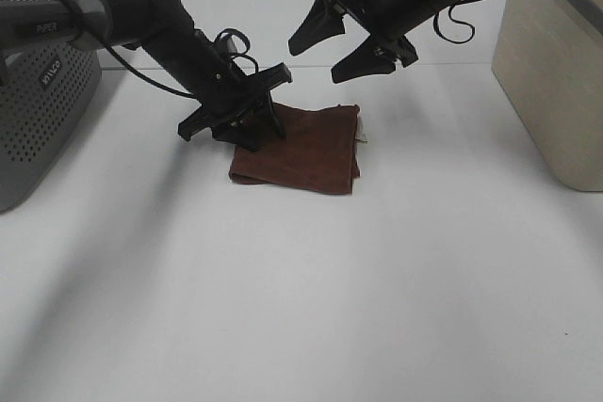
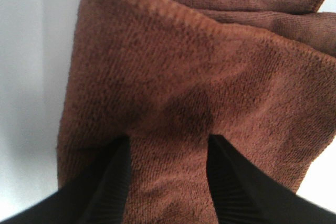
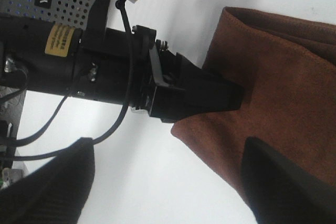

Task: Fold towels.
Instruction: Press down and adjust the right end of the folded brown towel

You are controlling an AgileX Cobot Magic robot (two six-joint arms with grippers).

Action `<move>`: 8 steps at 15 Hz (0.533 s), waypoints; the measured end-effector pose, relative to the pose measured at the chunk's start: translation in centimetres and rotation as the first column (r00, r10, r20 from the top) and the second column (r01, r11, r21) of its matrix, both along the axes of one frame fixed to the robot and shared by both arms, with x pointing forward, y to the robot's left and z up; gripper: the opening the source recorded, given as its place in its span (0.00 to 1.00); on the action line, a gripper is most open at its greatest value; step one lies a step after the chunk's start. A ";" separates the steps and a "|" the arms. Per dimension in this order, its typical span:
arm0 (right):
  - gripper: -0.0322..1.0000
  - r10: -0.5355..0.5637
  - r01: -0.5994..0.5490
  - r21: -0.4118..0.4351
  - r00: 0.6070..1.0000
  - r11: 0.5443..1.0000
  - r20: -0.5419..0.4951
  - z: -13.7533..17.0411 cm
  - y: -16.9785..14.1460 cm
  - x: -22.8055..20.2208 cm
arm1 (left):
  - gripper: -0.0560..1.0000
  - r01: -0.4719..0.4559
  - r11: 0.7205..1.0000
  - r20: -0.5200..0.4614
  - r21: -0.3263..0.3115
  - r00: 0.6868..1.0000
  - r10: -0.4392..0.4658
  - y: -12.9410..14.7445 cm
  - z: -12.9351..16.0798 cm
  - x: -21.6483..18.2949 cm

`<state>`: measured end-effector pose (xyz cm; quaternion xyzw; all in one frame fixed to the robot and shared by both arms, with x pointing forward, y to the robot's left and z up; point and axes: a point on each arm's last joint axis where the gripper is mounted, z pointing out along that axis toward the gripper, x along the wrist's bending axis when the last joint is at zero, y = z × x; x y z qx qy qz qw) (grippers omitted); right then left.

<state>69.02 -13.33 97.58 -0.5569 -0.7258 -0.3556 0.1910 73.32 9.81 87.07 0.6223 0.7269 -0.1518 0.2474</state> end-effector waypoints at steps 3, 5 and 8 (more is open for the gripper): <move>0.75 -0.021 0.022 0.010 0.996 1.000 -0.092 -4.3 0.3 0.7 | 0.47 0.003 1.000 0.005 0.007 1.000 -0.003 0.1 0.0 0.0; 0.75 -0.033 0.032 -0.006 0.990 0.999 -0.137 -7.0 0.3 0.9 | 0.47 0.003 1.000 0.005 0.007 1.000 -0.003 0.1 0.0 0.0; 0.75 -0.077 0.073 -0.033 0.985 0.997 -0.153 -8.8 -1.1 1.5 | 0.47 0.004 1.000 0.006 0.008 1.000 -0.004 0.1 0.0 0.0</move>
